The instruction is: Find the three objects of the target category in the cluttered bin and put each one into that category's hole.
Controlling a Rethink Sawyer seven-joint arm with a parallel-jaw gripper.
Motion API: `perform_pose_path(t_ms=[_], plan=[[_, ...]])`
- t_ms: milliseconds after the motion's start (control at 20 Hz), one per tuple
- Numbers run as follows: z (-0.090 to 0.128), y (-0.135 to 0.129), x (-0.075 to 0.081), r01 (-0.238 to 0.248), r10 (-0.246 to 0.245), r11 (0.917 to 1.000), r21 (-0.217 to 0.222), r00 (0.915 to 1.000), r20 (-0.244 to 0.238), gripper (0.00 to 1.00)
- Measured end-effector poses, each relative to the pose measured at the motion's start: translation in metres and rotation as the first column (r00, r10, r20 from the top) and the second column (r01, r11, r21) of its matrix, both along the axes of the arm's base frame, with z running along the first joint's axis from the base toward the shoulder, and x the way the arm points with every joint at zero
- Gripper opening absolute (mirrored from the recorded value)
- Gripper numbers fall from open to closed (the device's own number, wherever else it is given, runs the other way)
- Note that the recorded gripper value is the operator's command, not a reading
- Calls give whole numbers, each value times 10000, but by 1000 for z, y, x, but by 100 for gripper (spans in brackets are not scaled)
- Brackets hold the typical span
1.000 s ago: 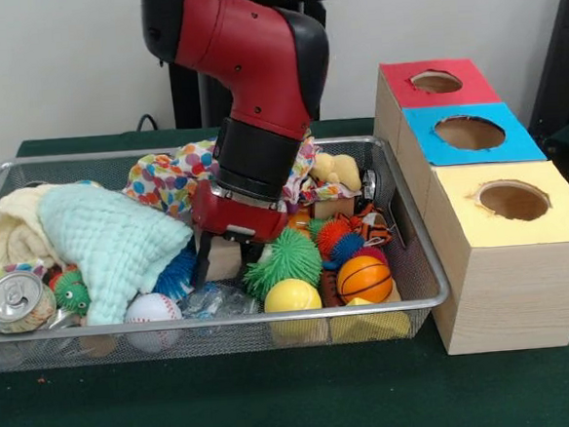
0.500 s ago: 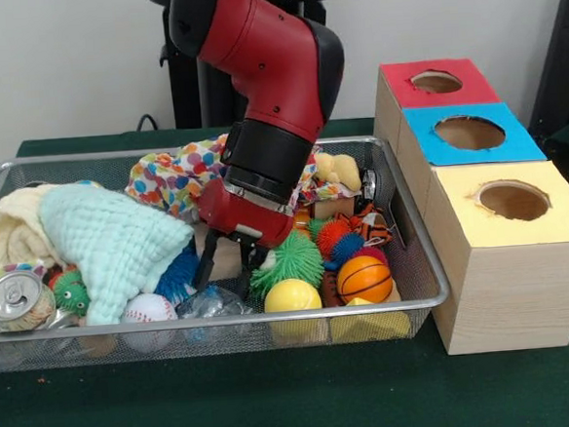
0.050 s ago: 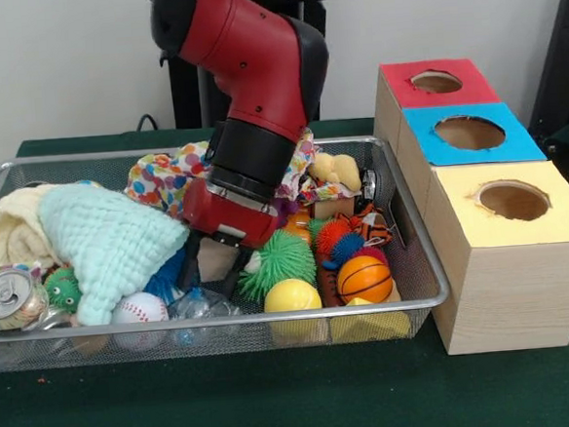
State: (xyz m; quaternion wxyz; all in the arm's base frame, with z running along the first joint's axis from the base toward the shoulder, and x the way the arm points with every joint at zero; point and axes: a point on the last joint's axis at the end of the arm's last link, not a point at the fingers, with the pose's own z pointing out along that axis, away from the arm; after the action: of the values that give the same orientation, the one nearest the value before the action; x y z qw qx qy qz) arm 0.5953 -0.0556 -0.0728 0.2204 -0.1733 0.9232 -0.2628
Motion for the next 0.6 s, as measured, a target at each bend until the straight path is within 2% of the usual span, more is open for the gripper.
perform_pose_path(t_ms=[250, 600], plan=[[-1, -28, -1, 365, -354, 9976, 586, 9992, -212, 100], [3, -39, -1, 357, -342, 9968, 711, 9992, -217, 100]])
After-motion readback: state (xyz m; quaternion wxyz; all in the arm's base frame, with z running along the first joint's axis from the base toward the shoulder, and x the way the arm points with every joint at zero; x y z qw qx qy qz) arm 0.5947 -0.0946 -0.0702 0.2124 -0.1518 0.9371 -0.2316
